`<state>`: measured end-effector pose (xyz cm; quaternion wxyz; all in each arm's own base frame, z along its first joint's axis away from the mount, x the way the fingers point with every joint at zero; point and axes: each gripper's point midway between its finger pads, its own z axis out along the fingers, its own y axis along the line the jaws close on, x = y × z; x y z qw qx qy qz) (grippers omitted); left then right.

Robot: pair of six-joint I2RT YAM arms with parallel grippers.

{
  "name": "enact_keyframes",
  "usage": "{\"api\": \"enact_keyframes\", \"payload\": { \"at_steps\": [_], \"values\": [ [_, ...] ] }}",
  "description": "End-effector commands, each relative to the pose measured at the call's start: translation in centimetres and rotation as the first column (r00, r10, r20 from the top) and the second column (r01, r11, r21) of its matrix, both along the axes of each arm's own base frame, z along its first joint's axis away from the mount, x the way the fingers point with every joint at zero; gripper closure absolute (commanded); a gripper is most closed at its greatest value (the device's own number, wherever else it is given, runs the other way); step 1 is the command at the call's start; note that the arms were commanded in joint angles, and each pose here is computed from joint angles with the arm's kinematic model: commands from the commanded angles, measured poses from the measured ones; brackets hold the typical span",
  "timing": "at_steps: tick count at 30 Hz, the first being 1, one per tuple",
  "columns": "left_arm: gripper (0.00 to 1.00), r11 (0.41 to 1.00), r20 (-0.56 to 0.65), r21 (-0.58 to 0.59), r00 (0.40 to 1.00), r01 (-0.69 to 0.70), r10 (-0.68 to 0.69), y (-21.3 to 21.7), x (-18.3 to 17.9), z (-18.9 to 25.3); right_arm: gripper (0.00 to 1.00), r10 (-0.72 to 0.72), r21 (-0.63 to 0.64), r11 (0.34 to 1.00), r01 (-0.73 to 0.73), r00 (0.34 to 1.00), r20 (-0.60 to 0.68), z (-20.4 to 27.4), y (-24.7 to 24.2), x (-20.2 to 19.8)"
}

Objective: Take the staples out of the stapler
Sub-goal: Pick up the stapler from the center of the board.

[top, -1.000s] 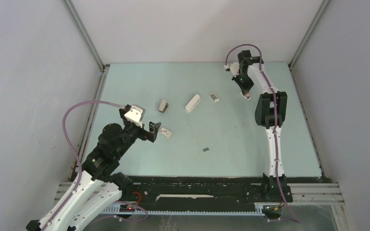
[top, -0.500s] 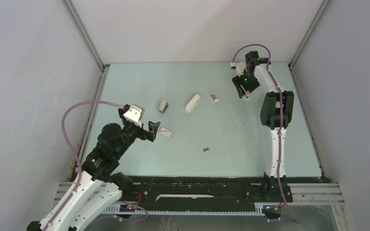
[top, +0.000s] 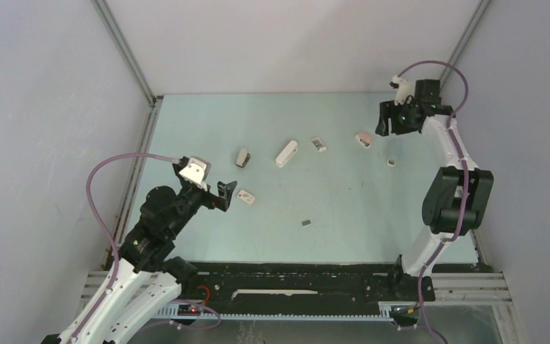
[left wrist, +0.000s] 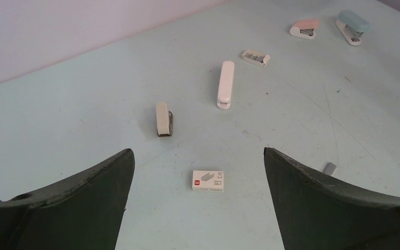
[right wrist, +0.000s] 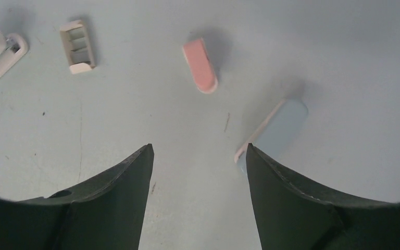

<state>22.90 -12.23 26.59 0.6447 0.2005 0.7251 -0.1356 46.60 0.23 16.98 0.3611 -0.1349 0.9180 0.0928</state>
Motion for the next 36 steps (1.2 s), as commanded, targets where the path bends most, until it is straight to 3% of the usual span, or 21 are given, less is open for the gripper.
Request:
{"api": "enact_keyframes", "payload": {
  "at_steps": [1, 8, 12, 22, 36],
  "values": [
    [0.00, 1.000, 0.032, -0.006, 0.999, 0.010, -0.010, -0.1, 0.2, 0.3, 0.27, -0.283, 0.146, 0.953, 0.266, 0.953, 0.107, 0.3, -2.6, 1.3],
    [0.00, 1.000, 0.030, -0.004, 1.000, 0.006, -0.006, 0.0, 0.3, 0.2, 0.27, -0.628, 0.089, 0.777, 0.623, 0.777, 0.035, -4.0, -7.5, 1.3],
    [0.00, 1.000, 0.031, -0.003, 1.000, 0.003, -0.003, 0.0, 0.3, 0.1, 0.28, -0.681, 0.051, 0.730, 0.682, 0.732, -0.040, -6.6, -8.7, 1.1],
    [0.00, 1.000, 0.031, -0.004, 0.999, 0.009, -0.009, -0.1, 0.3, 0.1, 0.42, -0.662, 0.050, 0.740, 0.671, 0.739, -0.129, -9.4, -8.1, 1.2],
    [0.00, 1.000, 0.031, -0.005, 0.999, 0.016, -0.016, -0.2, 0.2, 0.1, 0.49, -0.646, -0.002, 0.755, 0.656, 0.743, -0.176, -11.4, -8.3, 0.8]
  ]
}}
